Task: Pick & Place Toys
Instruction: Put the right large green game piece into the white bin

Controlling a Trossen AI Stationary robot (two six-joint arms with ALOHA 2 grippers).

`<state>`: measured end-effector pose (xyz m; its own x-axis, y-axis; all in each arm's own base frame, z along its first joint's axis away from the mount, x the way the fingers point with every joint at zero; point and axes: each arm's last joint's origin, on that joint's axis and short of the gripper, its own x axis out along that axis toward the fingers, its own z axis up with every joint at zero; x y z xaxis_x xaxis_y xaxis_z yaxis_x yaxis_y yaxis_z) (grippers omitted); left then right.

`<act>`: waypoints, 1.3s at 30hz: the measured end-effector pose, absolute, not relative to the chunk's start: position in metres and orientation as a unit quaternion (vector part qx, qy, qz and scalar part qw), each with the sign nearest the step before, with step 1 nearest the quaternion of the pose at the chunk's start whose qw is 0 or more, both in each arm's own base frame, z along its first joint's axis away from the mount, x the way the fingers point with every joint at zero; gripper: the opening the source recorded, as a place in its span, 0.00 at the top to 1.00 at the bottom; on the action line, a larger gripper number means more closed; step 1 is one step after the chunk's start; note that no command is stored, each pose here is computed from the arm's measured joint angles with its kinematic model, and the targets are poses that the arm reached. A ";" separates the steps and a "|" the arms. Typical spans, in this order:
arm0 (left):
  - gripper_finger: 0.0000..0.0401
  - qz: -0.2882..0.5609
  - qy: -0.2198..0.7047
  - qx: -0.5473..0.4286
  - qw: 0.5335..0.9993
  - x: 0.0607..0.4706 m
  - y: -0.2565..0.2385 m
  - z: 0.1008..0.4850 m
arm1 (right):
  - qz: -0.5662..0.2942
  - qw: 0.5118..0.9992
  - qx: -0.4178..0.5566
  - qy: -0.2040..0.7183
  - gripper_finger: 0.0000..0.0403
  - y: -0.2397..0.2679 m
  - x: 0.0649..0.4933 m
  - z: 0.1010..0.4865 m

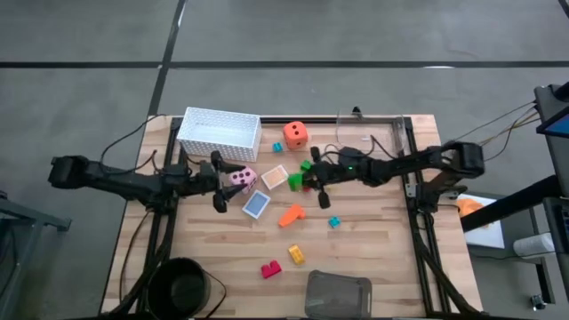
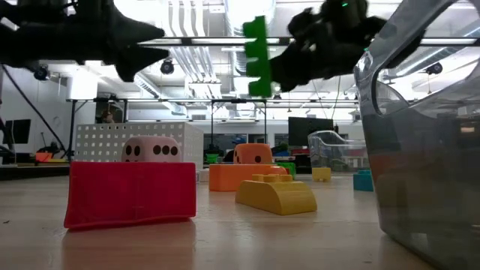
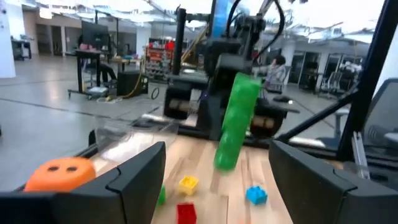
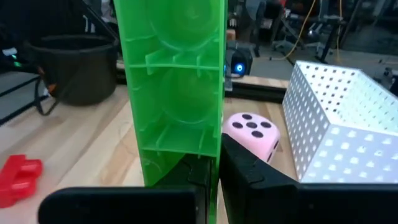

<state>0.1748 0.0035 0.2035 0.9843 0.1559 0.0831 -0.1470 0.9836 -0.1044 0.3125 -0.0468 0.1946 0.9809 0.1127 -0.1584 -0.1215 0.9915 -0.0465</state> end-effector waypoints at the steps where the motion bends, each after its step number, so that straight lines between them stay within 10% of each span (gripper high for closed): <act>1: 0.28 0.076 -0.047 -0.053 0.995 0.178 0.004 0.203 | 0.059 0.995 -0.026 0.081 0.96 -0.048 0.318 0.192; 39: 0.29 -0.019 -0.012 0.001 1.000 0.302 -0.003 0.183 | 0.111 0.990 -0.002 0.090 0.96 -0.041 0.353 0.187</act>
